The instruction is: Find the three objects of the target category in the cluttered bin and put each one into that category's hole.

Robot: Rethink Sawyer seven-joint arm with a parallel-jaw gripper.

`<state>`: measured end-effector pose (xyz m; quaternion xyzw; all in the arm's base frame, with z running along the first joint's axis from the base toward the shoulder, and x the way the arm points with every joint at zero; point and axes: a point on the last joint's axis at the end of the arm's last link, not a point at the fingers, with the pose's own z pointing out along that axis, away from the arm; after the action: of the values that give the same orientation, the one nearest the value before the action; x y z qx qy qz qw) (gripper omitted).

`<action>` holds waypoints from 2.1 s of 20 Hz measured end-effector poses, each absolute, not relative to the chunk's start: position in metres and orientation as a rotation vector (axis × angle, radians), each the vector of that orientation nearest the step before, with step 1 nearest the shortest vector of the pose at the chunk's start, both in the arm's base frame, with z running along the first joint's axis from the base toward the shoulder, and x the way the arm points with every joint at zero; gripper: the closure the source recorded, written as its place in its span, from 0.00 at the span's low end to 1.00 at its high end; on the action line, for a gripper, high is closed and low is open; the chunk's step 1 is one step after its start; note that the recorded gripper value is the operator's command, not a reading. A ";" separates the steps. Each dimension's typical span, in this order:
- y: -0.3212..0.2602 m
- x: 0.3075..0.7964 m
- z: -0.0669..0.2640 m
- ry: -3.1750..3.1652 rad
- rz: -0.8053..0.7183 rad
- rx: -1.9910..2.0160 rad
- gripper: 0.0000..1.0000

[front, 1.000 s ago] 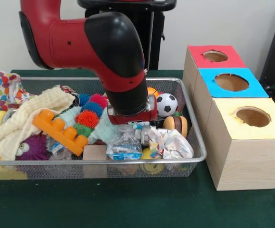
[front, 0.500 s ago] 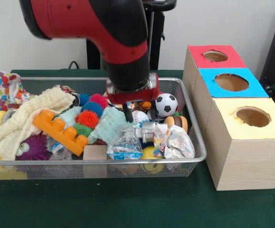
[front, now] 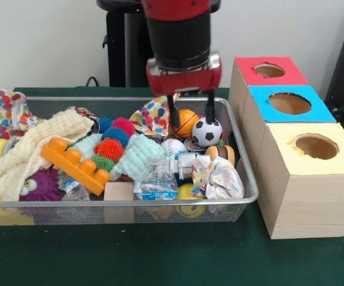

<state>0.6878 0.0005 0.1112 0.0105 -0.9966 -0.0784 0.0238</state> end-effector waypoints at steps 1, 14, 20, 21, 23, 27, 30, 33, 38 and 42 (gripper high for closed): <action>0.005 0.689 0.115 -3.089 -0.241 0.039 0.00; 0.029 0.687 0.087 -3.089 -0.244 0.062 0.00; 0.022 0.686 0.038 -3.079 -0.256 0.029 0.00; 0.022 0.686 0.034 -3.077 -0.257 0.026 0.00; 0.020 0.688 0.023 -3.072 -0.261 0.019 0.00; 0.016 0.696 0.009 -3.074 -0.267 0.007 0.00; 0.013 0.705 0.008 -3.091 -0.264 0.000 0.00; 0.007 0.714 0.007 -3.121 -0.283 -0.028 0.00; -0.007 0.725 -0.002 -3.178 -0.299 -0.086 0.00; -0.011 0.724 -0.014 -3.178 -0.302 -0.103 0.00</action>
<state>0.7241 -0.0108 -0.0143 -0.0323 -0.9947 -0.0944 -0.0260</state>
